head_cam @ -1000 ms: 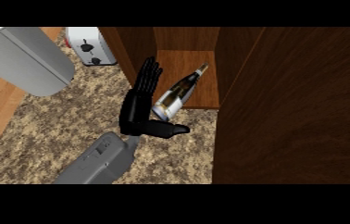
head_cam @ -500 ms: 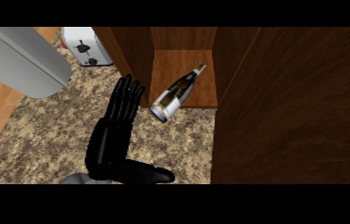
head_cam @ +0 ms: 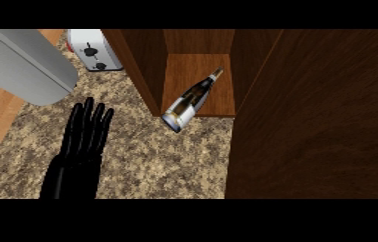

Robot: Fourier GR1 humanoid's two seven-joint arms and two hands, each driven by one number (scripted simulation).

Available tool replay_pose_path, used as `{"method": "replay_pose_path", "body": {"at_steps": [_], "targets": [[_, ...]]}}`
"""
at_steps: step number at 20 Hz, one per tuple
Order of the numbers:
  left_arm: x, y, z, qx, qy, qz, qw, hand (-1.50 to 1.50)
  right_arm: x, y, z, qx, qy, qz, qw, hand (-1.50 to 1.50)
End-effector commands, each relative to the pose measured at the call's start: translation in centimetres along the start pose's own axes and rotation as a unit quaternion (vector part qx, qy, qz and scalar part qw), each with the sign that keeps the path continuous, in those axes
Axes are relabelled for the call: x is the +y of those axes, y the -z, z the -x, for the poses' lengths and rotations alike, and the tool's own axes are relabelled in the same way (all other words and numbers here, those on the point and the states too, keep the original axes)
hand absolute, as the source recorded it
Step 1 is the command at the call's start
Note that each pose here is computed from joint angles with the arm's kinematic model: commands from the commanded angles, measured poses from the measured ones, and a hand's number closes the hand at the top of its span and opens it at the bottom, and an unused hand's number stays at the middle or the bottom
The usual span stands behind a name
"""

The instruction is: Pick up the wine, place it into the cabinet and close the cabinet

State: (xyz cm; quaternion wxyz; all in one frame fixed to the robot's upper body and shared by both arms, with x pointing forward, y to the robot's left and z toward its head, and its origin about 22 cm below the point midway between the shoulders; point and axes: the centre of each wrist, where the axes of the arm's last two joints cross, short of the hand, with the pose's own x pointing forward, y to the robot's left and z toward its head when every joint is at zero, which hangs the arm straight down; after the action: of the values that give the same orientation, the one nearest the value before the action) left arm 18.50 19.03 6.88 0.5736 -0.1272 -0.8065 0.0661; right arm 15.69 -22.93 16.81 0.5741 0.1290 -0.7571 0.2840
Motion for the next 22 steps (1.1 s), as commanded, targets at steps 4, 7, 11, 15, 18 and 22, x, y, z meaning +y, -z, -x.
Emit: {"method": "replay_pose_path", "body": {"at_steps": [4, 7, 11, 15, 18, 22], "targets": [[3.8, -3.1, -3.5, -0.008, 0.022, -0.035, 0.9991, -1.50, 3.1, -1.7, -2.0, 0.023, 0.065, -0.090, 0.994, 1.50], [4.7, -5.6, -4.3, -0.022, 0.013, -0.038, 0.9990, -1.50, 4.8, -0.4, -2.0, 0.005, 0.082, -0.091, 0.992, 1.50], [8.5, -5.9, -6.6, -0.032, 0.015, -0.051, 0.9981, -1.50, 6.1, 0.6, -3.1, 0.000, 0.082, -0.098, 0.992, 1.50], [8.5, -7.1, -8.5, -0.024, 0.015, -0.037, 0.9989, -1.50, 8.8, 2.0, -3.7, -0.011, 0.087, -0.106, 0.991, 1.50], [10.1, -6.7, -9.0, -0.038, 0.027, -0.046, 0.9978, -1.50, 10.0, 3.6, -5.1, -0.023, 0.062, -0.110, 0.992, 1.50], [11.7, -8.4, -9.3, -0.028, 0.024, -0.031, 0.9988, -1.50, 12.6, 6.9, -4.9, -0.036, 0.025, -0.100, 0.994, 1.50]]}}
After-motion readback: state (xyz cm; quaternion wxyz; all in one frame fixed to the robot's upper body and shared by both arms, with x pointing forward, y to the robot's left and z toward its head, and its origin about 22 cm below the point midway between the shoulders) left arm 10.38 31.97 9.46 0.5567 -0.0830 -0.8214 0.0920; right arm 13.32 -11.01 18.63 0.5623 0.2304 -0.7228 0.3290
